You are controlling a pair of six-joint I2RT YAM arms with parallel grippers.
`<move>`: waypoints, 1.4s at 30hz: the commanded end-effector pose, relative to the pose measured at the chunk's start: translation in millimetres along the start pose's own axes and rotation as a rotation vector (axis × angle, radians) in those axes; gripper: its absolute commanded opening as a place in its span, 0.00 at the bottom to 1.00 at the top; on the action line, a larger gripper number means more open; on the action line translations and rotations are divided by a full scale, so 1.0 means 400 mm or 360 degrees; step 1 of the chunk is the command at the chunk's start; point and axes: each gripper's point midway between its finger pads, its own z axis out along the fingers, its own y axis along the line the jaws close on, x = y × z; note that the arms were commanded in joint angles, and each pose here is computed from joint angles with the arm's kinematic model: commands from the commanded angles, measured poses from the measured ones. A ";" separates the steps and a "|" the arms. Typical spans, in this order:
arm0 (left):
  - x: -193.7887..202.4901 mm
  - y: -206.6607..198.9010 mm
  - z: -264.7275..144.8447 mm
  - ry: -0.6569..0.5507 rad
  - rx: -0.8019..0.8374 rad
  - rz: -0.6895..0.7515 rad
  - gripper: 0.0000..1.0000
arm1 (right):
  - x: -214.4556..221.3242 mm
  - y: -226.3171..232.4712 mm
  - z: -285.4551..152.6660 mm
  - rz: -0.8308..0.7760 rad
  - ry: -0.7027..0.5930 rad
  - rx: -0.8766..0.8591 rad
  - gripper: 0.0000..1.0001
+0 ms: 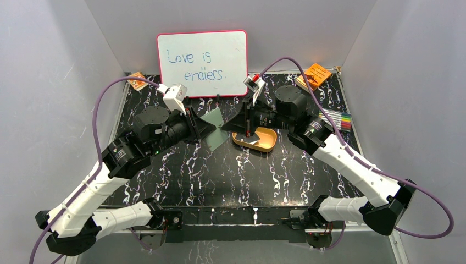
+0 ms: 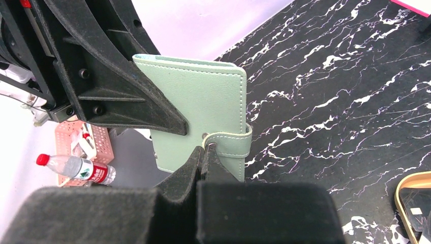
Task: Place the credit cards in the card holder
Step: Close the card holder.
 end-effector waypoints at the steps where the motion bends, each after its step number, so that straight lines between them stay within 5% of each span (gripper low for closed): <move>1: -0.022 -0.022 -0.010 -0.0041 0.0059 0.0020 0.00 | -0.076 0.065 -0.010 -0.0104 -0.0132 -0.0142 0.00; 42: -0.031 -0.080 -0.013 -0.0024 0.0231 -0.0001 0.00 | -0.056 0.054 0.013 -0.0038 -0.0072 -0.0151 0.00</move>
